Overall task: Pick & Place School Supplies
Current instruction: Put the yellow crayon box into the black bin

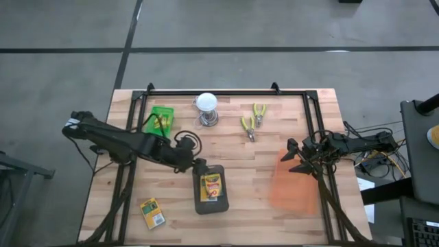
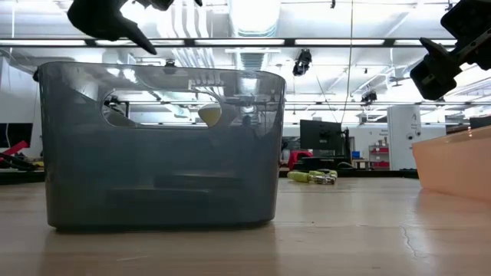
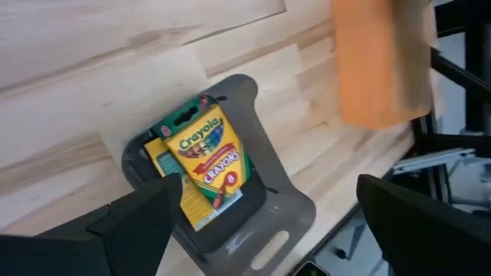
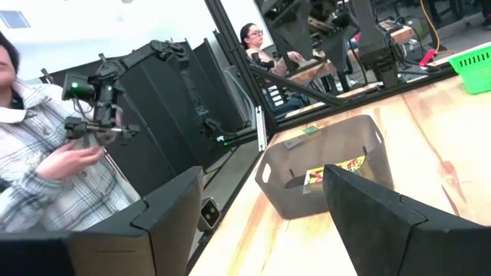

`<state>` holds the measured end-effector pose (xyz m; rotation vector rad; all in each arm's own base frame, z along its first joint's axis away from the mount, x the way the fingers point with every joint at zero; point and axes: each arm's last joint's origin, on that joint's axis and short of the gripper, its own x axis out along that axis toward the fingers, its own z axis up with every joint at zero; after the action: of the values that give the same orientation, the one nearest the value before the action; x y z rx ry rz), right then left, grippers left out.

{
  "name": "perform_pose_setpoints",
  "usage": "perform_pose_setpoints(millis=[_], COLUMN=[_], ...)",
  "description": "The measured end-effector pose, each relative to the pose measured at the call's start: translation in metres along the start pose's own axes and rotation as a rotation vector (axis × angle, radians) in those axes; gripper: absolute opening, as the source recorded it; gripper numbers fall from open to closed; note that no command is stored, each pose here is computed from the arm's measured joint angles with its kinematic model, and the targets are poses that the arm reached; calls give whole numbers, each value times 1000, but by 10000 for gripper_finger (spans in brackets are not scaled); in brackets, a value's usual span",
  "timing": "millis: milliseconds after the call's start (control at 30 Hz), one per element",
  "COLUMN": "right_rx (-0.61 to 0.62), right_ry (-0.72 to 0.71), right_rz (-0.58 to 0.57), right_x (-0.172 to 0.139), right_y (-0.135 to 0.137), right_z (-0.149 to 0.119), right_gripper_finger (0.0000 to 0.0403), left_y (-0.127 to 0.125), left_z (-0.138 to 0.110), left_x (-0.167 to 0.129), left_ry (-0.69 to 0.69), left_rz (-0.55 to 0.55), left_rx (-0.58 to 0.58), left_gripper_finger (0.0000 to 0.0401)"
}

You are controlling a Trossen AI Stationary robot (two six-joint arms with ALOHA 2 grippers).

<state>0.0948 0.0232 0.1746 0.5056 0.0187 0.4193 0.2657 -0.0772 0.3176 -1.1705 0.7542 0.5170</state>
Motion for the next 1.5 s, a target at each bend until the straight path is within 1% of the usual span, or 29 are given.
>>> perform_pose_setpoints(millis=[100, 267, 333, 367, 433, 567, 600, 667, 767, 867, 967, 1200, 1300, 1500], right_rx=[0, 0, 0, 0, 0, 0, 0, 0, 0, 0, 0, 0, 0, 0], right_ry=[0, 0, 0, 0, 0, 0, 0, 0, 1, 1, 1, 1, 1, 1], right_rz=[-1, 0, 0, 0, 0, 0, 0, -1, -1, -1, -1, 0, -1, -1], right_x=[0, 0, 0, 0, 0, 0, 0, 0, 0, 0, 0, 0, 0, 0], right_y=[0, 0, 0, 0, 0, 0, 0, 0, 0, 0, 0, 0, 0, 0], right_z=[0, 0, 0, 0, 0, 0, 0, 0, 0, 0, 0, 0, 0, 0], right_gripper_finger=[267, 265, 263, 262, 260, 258, 259, 261, 264, 267, 267, 260, 258, 263], left_y=[0, -1, -2, -2, -1, 1, 1, 1, 1, 6, 11, 11, 15, 19], left_z=[1, 1, 2, 2, 2, 1, 1, 0, 0, -1, -4, -18, -24, -43], left_x=[-5, -9, -8, -8, -8, -8, -8, -8, -7, -7, -8, -11, -15, -32], left_ry=[-2, -2, -10, -23, -32, -13, 5, 28, 31, 49, 70, 139, 169, 164], left_rz=[-16, -40, -48, -44, -30, -12, -20, -28, -25, 24, 70, 52, 79, 37], left_rx=[-6, -76, -76, -48, 82, 440, 503, 562, 549, 543, 483, 476, 462, 486], left_gripper_finger=[397, 397, 397, 397, 397, 397, 397, 397, 397, 396, 395, 394, 394, 394])
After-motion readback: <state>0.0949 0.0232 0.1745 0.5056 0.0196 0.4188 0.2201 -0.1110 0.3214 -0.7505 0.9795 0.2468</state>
